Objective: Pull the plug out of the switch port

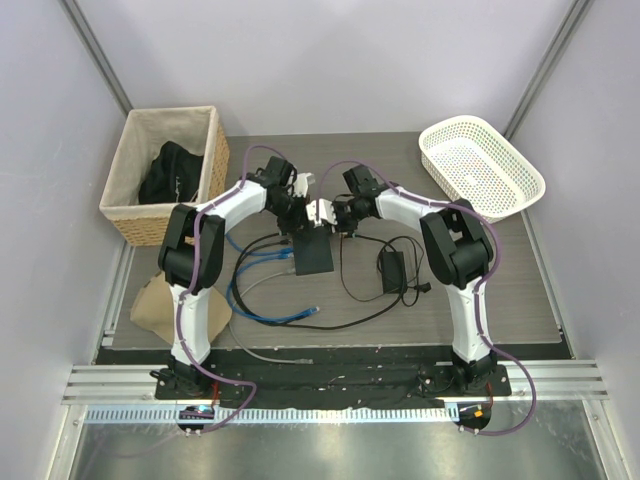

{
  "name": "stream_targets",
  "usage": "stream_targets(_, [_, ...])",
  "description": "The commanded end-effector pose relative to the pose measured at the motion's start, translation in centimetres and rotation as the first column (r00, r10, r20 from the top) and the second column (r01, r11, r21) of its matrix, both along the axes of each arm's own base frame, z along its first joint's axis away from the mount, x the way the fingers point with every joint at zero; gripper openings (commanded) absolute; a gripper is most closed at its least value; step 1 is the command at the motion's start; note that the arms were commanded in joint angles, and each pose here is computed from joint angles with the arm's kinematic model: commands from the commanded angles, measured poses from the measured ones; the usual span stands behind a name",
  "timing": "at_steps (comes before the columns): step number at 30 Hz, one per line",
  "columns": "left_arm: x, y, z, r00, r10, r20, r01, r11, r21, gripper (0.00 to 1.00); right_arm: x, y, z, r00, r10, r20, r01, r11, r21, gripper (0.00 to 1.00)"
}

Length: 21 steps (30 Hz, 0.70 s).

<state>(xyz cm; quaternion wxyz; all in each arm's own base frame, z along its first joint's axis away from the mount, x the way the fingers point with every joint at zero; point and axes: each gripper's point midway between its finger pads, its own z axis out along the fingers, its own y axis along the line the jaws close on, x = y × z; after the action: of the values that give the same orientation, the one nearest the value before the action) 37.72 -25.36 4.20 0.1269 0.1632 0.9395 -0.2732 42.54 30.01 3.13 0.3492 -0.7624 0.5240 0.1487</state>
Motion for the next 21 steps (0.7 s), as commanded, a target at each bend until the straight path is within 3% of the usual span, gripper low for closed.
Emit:
stream_targets(1, [-3.3, 5.4, -8.3, 0.990, 0.018, -0.139, 0.022, 0.960, 0.280, 0.00, -0.5, 0.8, 0.2, 0.999, 0.041, 0.016, -0.042, 0.999, 0.004, 0.36])
stream_targets(5, [-3.2, 5.9, -8.2, 0.992, 0.026, -0.123, 0.012, 0.954, 0.301, 0.00, -0.6, 0.8, -0.3, 0.999, 0.044, 0.008, -0.043, 0.999, -0.010, 0.32])
stream_targets(18, [-3.1, 6.3, -8.6, 0.993, 0.028, -0.118, 0.012, 0.946, 0.325, 0.00, -1.6, -0.2, -1.9, 0.997, 0.062, -0.053, -0.067, 0.994, -0.084, 0.02])
stream_targets(21, [-3.2, 6.3, -8.7, 0.992, 0.026, -0.121, 0.015, 0.945, 0.326, 0.00, -2.0, -0.6, -2.4, 0.992, 0.065, -0.108, -0.077, 0.990, -0.118, 0.02])
